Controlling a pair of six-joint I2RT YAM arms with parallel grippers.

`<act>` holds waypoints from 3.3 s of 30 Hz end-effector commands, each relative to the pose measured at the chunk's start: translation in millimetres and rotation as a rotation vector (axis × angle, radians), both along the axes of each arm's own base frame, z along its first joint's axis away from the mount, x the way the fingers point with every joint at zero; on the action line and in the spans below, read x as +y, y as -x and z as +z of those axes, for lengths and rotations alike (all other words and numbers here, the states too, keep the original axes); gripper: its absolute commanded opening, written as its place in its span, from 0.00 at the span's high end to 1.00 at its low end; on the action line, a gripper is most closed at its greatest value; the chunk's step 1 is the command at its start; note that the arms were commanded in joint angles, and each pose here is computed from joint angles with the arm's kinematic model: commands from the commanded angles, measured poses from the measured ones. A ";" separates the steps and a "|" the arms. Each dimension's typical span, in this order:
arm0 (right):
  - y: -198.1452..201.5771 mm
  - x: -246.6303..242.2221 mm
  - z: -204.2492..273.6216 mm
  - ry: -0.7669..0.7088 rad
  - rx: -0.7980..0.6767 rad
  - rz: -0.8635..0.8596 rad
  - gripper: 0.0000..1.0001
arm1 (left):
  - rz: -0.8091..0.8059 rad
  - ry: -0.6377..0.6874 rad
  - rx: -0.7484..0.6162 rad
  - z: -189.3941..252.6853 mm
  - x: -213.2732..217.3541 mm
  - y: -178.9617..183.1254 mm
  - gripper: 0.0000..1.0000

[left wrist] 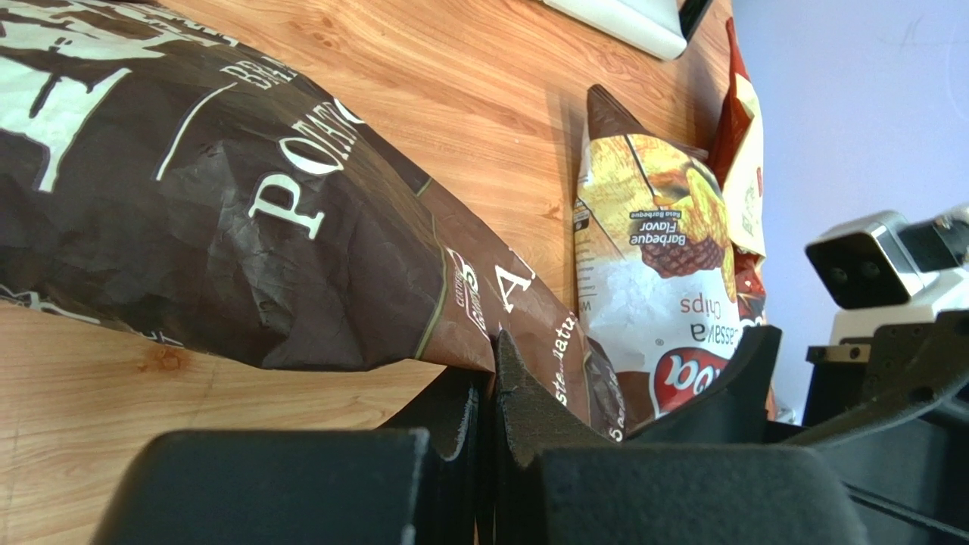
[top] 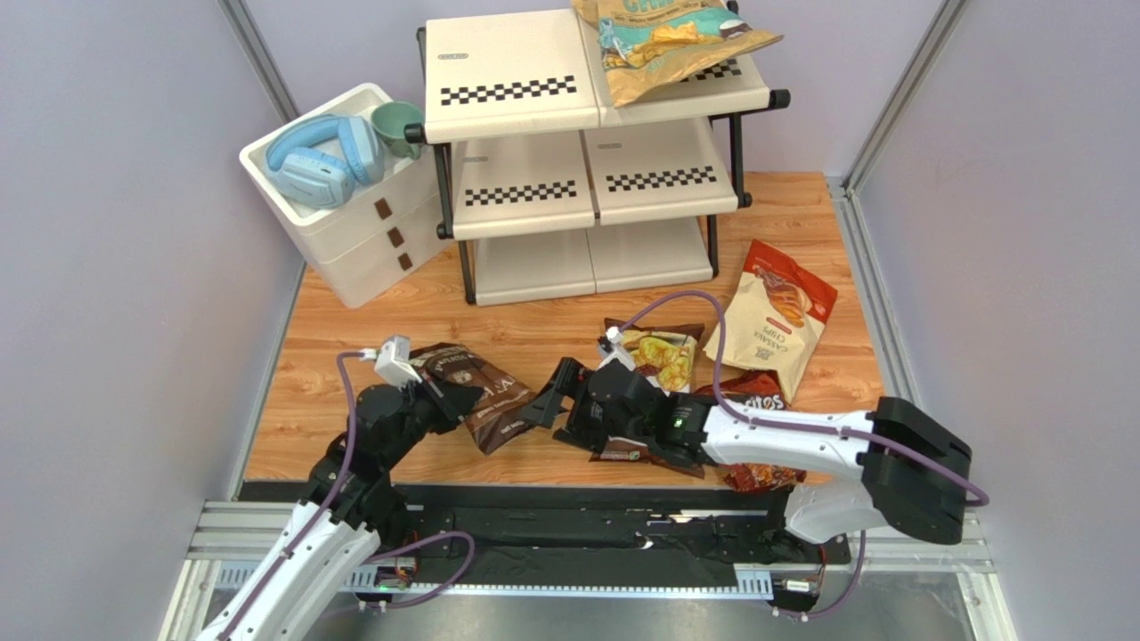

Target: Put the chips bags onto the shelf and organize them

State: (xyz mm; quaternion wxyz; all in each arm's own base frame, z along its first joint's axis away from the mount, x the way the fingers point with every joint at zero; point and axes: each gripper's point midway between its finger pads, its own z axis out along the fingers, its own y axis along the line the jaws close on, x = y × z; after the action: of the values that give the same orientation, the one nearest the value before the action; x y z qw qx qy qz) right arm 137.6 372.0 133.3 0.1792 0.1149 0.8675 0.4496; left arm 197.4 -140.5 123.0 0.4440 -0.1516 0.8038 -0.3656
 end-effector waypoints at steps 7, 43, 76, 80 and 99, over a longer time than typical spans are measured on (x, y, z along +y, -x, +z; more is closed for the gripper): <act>-15.0 51.1 7.9 -0.129 0.093 -0.021 0.10 | -0.010 0.014 -0.082 24.0 1.9 3.3 1.00; -61.9 56.7 -5.9 -0.111 0.030 -0.251 0.86 | -0.100 0.019 -0.125 29.6 -4.1 20.8 1.00; -135.8 -100.4 255.2 0.265 -1.000 -0.141 1.00 | 0.105 -0.096 -0.096 50.7 43.3 26.3 0.35; -150.3 -114.5 295.9 0.293 -1.098 -0.183 1.00 | 0.100 -0.097 -0.095 49.9 42.7 26.9 0.35; -188.3 -137.0 362.6 0.449 -1.473 -0.334 1.00 | 0.087 -0.105 -0.091 47.1 40.7 26.4 0.36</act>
State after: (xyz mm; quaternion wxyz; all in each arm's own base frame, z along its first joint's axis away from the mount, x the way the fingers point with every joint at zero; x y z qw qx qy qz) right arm 317.4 255.5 439.4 0.7177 -0.1529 0.6448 0.2139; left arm 170.8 -98.9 160.8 0.4952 -0.1559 0.7976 -0.3070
